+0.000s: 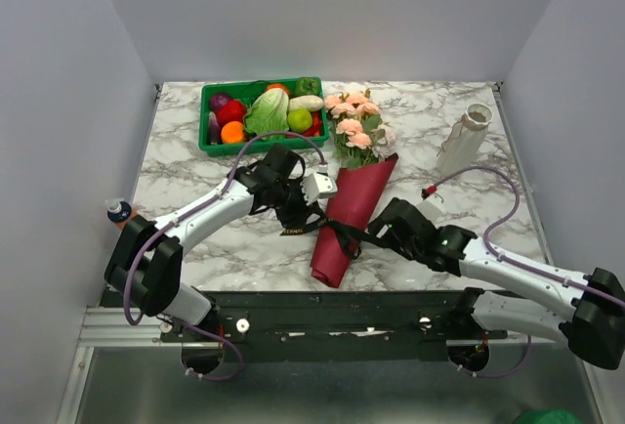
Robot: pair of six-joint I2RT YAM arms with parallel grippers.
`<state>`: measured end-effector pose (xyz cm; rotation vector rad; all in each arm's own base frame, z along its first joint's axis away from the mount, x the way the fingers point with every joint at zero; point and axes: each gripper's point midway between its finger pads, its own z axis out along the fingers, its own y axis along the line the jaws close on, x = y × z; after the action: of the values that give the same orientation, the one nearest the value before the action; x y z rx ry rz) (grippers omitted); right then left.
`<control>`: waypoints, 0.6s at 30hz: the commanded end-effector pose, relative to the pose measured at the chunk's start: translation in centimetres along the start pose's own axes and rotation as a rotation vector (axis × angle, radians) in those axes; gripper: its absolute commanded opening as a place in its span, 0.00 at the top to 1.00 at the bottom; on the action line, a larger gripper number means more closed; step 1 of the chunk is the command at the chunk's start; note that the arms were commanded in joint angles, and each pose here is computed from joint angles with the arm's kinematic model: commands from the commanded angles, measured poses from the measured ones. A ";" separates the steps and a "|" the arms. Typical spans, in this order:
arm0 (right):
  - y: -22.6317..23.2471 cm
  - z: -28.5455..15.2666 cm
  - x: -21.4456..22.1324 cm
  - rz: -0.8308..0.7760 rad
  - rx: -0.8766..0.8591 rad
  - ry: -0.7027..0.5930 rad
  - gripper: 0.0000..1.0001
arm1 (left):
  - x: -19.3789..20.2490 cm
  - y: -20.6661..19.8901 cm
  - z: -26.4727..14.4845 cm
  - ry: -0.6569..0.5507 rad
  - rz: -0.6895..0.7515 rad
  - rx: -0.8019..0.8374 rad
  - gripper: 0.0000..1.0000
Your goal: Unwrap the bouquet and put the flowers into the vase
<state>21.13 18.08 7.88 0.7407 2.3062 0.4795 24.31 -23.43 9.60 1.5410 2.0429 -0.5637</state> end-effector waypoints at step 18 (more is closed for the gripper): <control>-6.7 -2.9 1.3 -0.394 0.379 -0.261 0.18 | 2.4 1.4 5.9 0.035 0.051 -0.019 0.24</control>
<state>14.92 14.45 5.10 0.4797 2.3430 -0.1425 24.29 -24.00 3.99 1.6038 2.0753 -0.5625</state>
